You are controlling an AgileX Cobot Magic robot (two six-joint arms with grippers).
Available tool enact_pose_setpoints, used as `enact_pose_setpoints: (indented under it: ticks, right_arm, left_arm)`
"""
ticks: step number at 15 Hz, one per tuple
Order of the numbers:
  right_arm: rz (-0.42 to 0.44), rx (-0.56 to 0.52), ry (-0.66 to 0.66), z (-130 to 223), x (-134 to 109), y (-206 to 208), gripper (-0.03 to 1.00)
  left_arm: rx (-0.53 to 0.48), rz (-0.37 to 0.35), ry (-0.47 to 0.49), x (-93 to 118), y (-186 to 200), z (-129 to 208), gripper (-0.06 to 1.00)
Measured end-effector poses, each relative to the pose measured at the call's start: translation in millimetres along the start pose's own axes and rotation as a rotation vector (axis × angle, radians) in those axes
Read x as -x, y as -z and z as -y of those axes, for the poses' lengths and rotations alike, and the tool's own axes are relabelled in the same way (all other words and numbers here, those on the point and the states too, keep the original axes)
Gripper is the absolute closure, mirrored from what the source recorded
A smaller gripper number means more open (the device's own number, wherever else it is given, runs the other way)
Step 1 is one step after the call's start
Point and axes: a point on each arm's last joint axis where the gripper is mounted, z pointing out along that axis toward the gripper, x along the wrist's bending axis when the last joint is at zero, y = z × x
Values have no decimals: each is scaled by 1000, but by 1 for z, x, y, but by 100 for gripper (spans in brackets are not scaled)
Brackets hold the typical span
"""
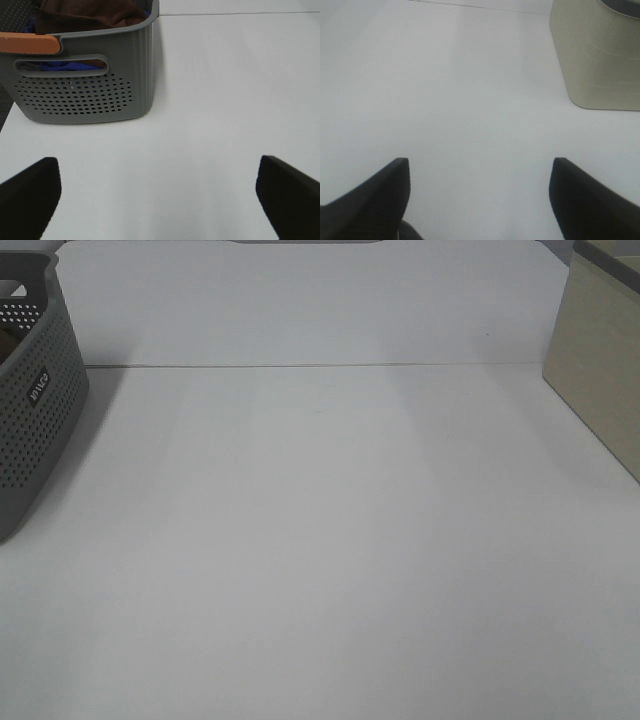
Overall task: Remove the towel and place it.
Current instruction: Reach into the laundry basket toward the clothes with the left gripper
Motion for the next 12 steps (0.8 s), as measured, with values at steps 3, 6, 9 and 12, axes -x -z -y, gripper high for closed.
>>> enact_pose_setpoints:
  ticks: [3, 6, 9, 12]
  right_arm:
    - [0, 0, 0, 0, 0, 0, 22]
    - [0, 0, 0, 0, 0, 0, 22]
    - [0, 0, 0, 0, 0, 0, 22]
    - [0, 0, 0, 0, 0, 0, 22]
  left_arm:
    - [0, -3, -1, 0, 0, 0, -5]
    - [0, -7, -4, -1, 0, 0, -5]
    - [0, -7, -4, -1, 0, 0, -5]
    - [0, -8, -4, -1, 0, 0, -5]
